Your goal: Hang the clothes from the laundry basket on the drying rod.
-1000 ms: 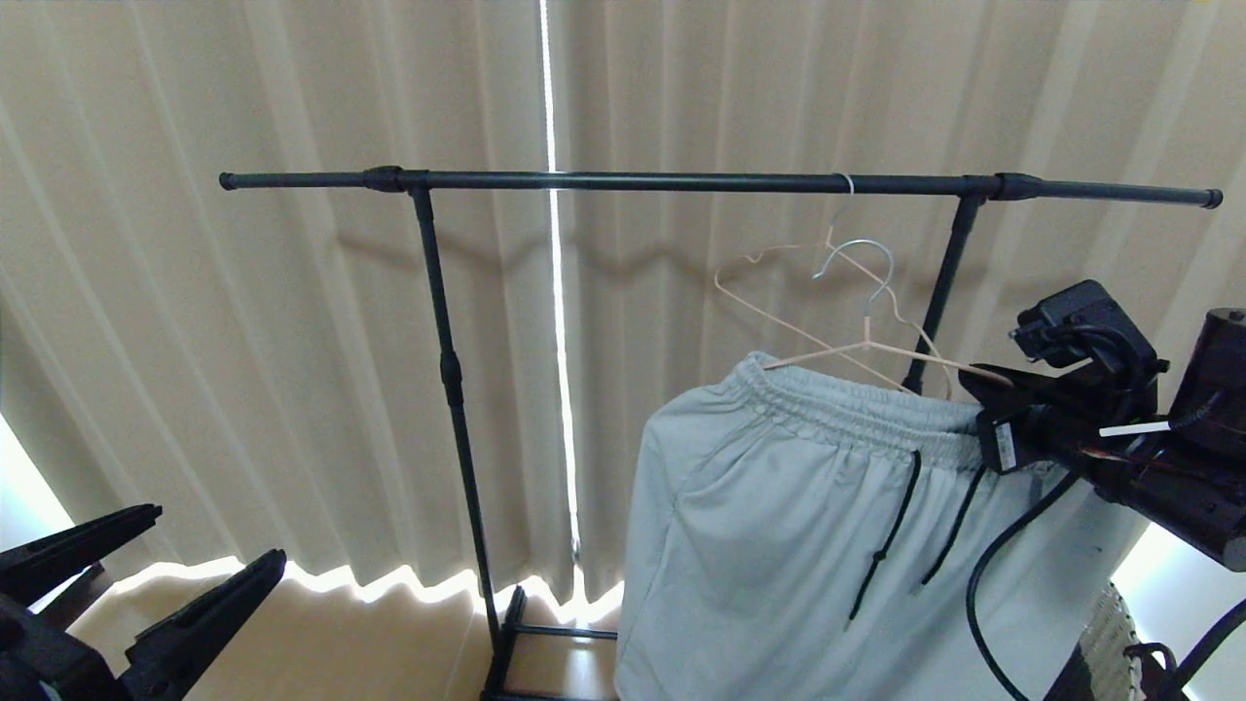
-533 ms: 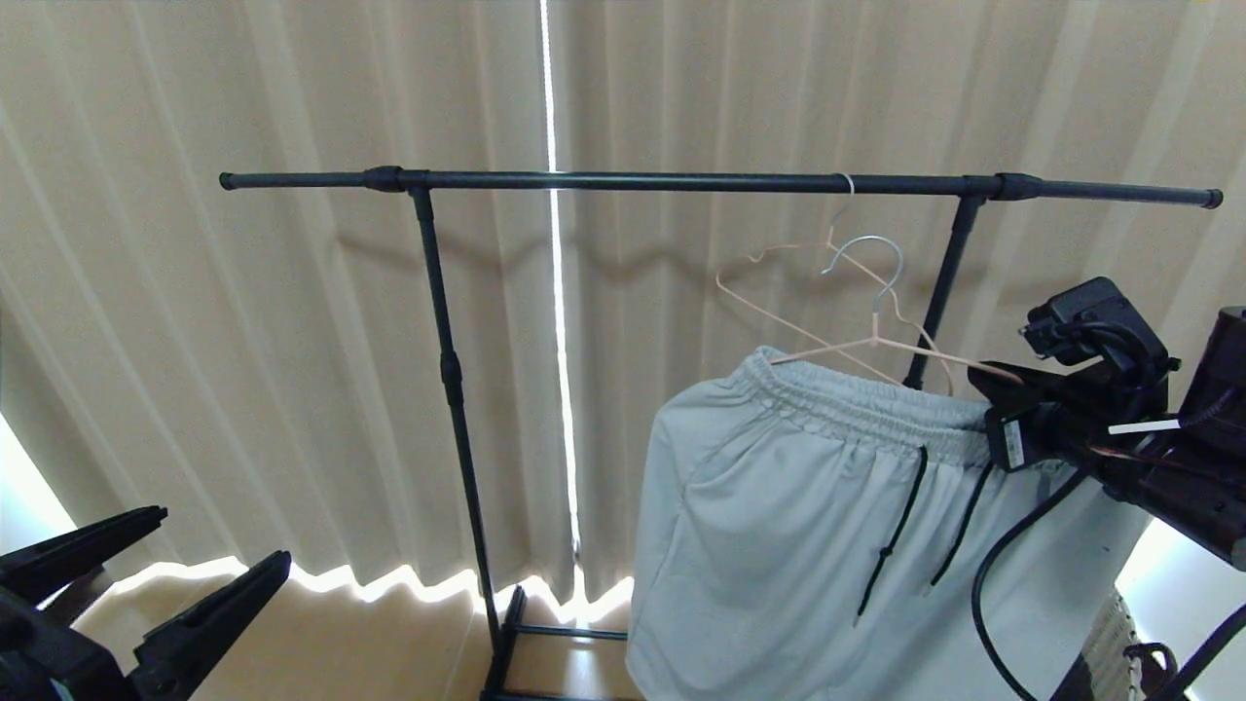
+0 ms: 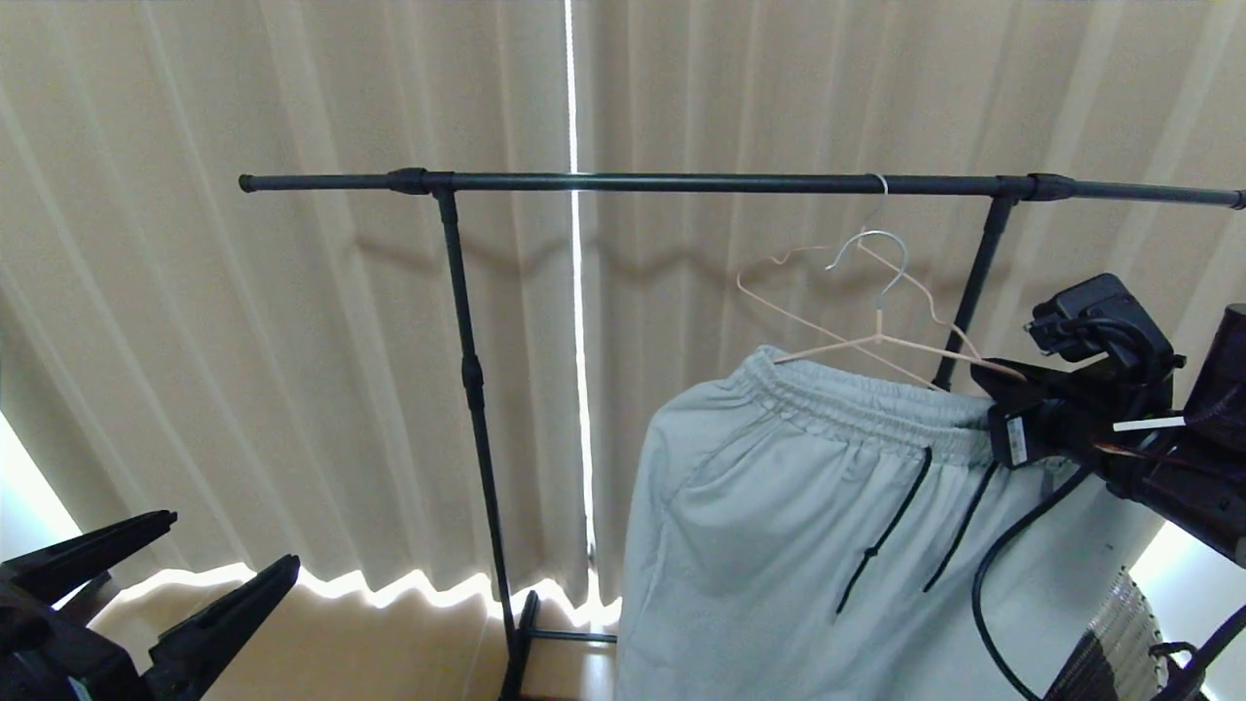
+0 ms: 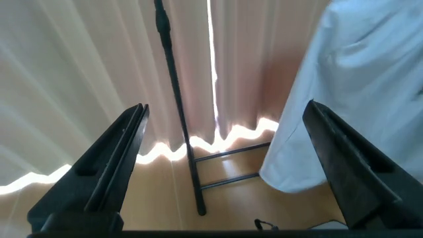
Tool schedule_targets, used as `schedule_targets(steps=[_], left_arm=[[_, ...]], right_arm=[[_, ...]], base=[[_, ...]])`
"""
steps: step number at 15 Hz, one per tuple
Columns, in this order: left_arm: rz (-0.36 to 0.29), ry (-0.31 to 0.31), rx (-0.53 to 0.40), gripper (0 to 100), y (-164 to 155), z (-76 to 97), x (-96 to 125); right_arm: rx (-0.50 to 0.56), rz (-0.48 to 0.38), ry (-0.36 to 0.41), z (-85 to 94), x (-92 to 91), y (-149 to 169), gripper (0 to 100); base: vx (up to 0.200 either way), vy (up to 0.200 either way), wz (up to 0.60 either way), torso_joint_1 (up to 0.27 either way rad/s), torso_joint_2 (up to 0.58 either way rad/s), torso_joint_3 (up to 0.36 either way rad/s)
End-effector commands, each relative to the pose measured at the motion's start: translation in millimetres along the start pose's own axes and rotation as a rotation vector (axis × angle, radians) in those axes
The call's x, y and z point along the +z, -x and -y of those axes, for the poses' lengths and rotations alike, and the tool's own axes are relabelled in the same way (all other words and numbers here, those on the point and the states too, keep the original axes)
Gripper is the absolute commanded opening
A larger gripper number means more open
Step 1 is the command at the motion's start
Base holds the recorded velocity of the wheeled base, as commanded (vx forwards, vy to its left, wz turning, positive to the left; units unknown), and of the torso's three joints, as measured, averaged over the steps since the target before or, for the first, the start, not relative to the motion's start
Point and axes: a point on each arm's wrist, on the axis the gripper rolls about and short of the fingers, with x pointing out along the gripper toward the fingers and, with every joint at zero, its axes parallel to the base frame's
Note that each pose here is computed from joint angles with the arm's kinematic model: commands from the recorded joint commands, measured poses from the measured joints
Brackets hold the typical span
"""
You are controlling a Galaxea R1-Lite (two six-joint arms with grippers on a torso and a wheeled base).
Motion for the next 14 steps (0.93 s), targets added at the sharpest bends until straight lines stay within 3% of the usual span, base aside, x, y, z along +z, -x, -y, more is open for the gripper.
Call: schedule_targets(steps=[1, 6, 12, 14], left_arm=[[-0.002, 0.001, 0.0, 100, -1, 0.0, 0], [-0.027, 0.017, -0.001, 100, -7, 0.7, 1], [-0.031, 0.018, -0.001, 100, -7, 0.7, 0], [-0.037, 0.012, -0.003, 100, -7, 0.9, -2]], right_arm=[[-0.005, -0.003, 0.001, -0.5, 0.1, 0, 0], [-0.062, -0.039, 0.002, 2.8, 6.3, 1, 0], [-0.045, -0.02, -0.004, -2.0, 11.1, 1, 0], [-0.044, -0.023, -0.005, -2.0, 10.4, 3, 0]], base=[[0.0, 0.0, 0.0, 0.0, 0.0, 0.0], [0.0, 0.0, 0.0, 0.0, 0.0, 0.0], [0.0, 0.0, 0.0, 0.0, 0.0, 0.0], [0.2, 0.0, 0.0, -0.002, 0.0, 0.002]])
